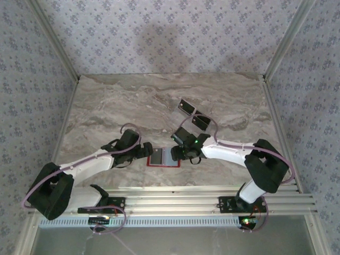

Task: Put the credit cards into the card holder

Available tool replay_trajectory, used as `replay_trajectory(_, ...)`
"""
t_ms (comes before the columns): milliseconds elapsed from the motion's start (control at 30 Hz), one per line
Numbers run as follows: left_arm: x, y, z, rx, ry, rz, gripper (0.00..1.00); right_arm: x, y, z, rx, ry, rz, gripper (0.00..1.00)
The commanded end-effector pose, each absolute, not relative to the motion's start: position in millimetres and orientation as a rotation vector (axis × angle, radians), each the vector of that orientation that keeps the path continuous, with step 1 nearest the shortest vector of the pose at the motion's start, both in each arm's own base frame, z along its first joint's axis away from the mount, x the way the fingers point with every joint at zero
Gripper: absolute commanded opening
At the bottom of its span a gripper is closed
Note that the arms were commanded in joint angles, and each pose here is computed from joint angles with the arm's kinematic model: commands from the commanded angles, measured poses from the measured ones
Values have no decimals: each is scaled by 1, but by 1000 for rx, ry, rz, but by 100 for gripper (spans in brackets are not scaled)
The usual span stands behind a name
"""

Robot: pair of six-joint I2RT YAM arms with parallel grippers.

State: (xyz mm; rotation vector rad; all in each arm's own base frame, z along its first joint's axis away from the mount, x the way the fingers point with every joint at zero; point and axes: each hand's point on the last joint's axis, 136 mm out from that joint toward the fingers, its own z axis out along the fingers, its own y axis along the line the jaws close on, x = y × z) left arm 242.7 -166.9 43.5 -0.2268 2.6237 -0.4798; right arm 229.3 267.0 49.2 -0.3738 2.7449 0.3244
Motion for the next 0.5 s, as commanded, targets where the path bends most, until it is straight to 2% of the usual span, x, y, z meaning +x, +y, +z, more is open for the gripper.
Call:
replay_trajectory(0, 245, -181, 40, -244, 2627, -582, 100, 235, 264, 39, -397, 2752, 218, 58)
replay_trajectory(100, 245, -184, 38, -245, 2632, -605, 100, 232, 264, 34, -392, 2770, 230, 56)
replay_trajectory(467, 245, -202, 40, -227, 2615, -717, 100, 235, 262, 24, -361, 2800, 286, 35)
